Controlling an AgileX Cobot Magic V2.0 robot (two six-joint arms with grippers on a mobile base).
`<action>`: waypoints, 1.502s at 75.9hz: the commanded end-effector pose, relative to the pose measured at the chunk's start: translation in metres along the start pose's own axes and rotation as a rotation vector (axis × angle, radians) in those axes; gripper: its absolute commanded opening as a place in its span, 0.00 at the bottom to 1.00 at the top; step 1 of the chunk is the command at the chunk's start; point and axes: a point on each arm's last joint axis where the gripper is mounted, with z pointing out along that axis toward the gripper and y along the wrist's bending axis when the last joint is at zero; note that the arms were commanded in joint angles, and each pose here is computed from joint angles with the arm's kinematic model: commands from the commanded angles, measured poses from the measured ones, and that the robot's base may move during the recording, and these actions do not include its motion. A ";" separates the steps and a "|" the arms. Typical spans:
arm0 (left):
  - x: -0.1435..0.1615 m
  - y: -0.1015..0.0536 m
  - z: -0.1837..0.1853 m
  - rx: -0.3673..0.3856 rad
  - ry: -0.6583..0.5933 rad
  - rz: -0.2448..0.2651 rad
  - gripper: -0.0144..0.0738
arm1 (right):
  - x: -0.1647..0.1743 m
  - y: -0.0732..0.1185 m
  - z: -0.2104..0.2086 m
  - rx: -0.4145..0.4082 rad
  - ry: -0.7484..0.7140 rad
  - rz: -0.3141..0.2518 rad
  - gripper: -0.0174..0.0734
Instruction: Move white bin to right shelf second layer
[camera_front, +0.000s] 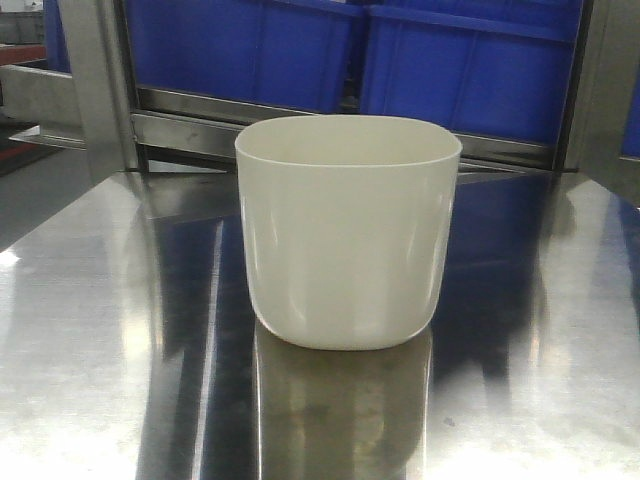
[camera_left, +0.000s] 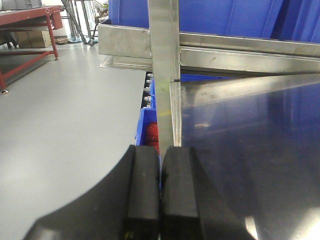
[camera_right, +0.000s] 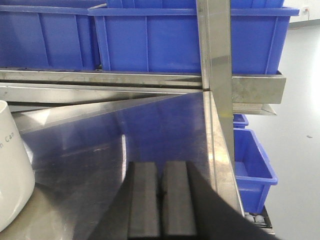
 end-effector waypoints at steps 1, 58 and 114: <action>0.004 0.000 0.001 0.002 -0.065 -0.003 0.26 | -0.014 0.002 -0.003 -0.012 -0.122 -0.004 0.25; 0.004 0.000 0.001 0.002 -0.065 -0.003 0.26 | -0.014 0.002 -0.003 -0.012 -0.122 -0.004 0.25; 0.004 0.000 0.001 0.002 -0.065 -0.003 0.26 | -0.017 0.002 -0.003 -0.014 -0.149 -0.004 0.25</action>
